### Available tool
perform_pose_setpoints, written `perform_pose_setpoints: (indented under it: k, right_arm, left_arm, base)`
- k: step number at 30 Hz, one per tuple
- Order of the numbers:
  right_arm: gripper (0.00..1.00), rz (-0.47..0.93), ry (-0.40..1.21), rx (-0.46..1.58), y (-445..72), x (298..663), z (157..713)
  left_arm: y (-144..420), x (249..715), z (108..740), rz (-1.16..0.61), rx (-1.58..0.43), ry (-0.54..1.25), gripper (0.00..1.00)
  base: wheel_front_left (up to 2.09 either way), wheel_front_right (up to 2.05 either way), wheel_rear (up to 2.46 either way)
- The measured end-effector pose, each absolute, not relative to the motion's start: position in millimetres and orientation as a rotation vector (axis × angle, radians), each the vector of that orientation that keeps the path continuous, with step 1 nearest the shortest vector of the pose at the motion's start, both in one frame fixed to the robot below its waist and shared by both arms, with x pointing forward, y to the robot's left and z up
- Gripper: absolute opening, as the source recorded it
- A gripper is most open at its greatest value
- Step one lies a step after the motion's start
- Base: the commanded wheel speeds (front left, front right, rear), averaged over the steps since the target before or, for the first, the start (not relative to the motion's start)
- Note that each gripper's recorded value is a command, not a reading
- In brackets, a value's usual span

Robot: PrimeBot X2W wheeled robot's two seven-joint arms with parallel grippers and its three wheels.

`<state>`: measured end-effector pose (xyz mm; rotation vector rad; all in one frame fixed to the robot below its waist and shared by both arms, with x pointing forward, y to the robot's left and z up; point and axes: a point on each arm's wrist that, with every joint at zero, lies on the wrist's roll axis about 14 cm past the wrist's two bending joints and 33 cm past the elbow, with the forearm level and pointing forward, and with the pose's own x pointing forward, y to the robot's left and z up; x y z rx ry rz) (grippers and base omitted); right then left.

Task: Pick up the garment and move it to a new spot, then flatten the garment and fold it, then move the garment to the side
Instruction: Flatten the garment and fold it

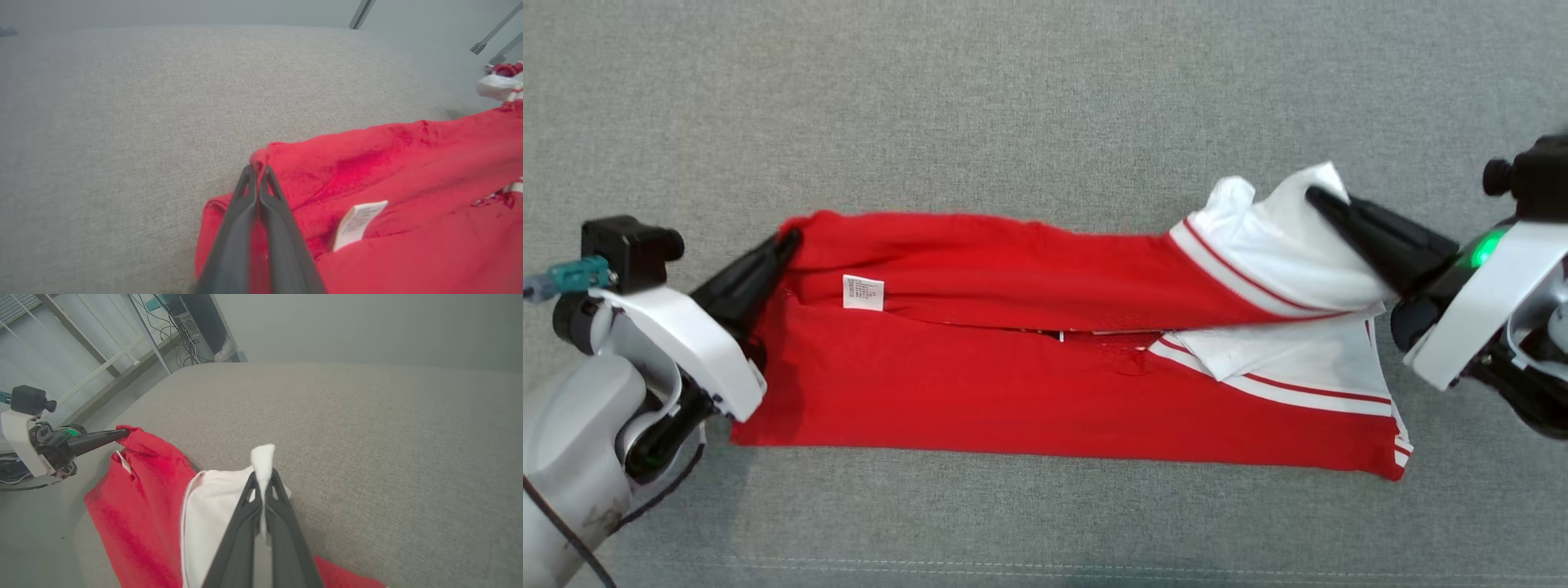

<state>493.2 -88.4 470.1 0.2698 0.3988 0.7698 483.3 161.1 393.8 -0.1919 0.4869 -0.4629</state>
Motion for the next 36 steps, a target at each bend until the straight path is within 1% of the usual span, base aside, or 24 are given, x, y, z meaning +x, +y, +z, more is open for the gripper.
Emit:
perform_pose_setpoints:
  k: [3,8,11,13,14,18,24,34,36]
  right_arm:
    - [0.0,0.769,0.414,0.277,-88,484,467]
    - [0.0,0.71,0.373,0.237,-103,498,465]
    - [0.0,0.694,0.378,0.227,-102,504,457]
    - [0.0,0.689,0.367,0.213,-99,514,456]
    - [0.0,0.678,0.339,0.21,-96,528,459]
    - [0.0,0.647,0.313,0.187,-97,557,461]
    - [0.0,0.618,0.39,0.148,-97,586,442]
    - [0.0,0.593,0.661,0.159,-92,610,405]
    - [0.0,0.583,0.667,0.188,-90,617,410]
  left_arm:
    - [163,474,397,-0.475,-0.182,0.493,0.0]
    - [172,481,409,-0.445,-0.184,0.455,0.0]
    - [173,483,407,-0.438,-0.19,0.455,0.0]
    - [173,484,404,-0.432,-0.197,0.458,0.0]
    - [172,487,401,-0.426,-0.198,0.458,0.0]
    - [170,496,399,-0.423,-0.191,0.444,0.0]
    - [173,516,402,-0.407,-0.173,0.413,0.0]
    - [175,524,380,-0.396,-0.169,0.468,0.0]
    - [176,527,381,-0.393,-0.167,0.47,0.0]
  base:
    - [0.0,0.0,0.0]
    - [0.0,0.0,0.0]
    - [0.0,0.0,0.0]
    - [0.0,0.0,0.0]
    - [0.0,0.0,0.0]
    - [0.0,0.0,0.0]
    - [0.0,0.0,0.0]
    - [0.0,0.0,0.0]
    - [0.0,0.0,0.0]
